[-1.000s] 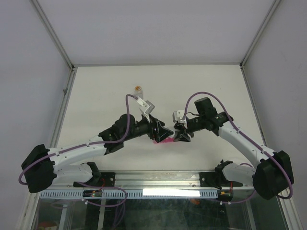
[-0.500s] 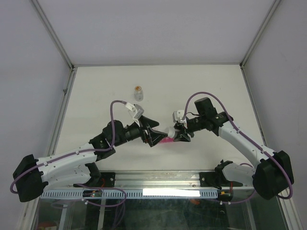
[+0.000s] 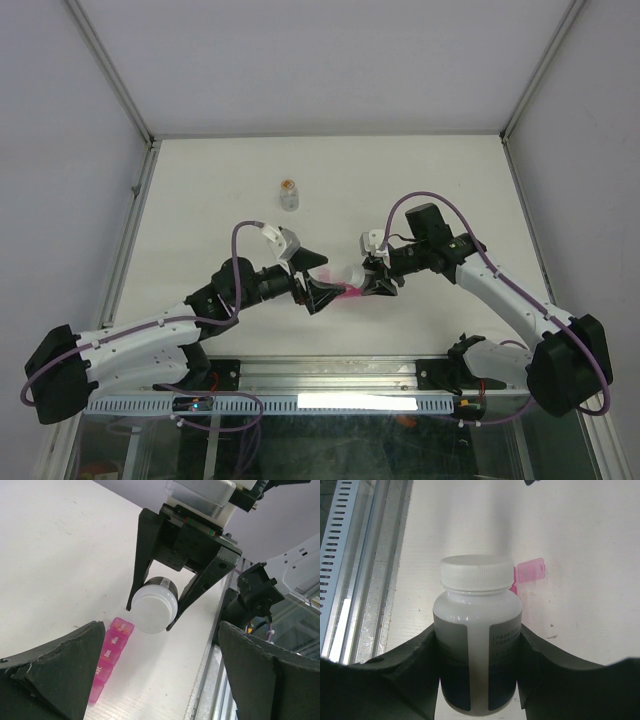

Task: Sort the pills into containers

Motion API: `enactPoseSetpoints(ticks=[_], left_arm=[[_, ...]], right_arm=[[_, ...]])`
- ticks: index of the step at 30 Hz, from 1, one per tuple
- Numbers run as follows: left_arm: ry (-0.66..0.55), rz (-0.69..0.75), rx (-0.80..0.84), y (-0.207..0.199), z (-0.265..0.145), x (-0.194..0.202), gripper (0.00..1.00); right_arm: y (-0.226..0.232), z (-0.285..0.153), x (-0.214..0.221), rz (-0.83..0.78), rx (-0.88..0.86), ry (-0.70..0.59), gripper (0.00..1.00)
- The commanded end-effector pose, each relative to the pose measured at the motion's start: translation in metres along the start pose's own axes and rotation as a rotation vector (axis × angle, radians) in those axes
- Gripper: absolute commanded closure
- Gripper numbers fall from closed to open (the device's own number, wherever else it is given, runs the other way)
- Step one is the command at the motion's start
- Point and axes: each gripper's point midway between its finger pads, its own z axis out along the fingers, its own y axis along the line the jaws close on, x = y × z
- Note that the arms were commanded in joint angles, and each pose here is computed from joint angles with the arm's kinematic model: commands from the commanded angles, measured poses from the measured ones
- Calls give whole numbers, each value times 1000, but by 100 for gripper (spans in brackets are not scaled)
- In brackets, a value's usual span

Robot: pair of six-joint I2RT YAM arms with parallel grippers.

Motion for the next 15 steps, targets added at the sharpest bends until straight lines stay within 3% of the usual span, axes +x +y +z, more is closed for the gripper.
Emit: enactPoseSetpoints(ticks=[1, 8, 15], left_arm=[[-31, 121, 59, -6, 9, -11, 1], [45, 223, 106, -6, 27, -1, 14], [86, 257, 103, 2, 37, 11, 14]], right_arm=[[-4, -3, -19, -55, 1, -45, 100], [-5, -3, -19, -56, 1, -45, 100], [-5, -3, -19, -54, 0, -45, 100]])
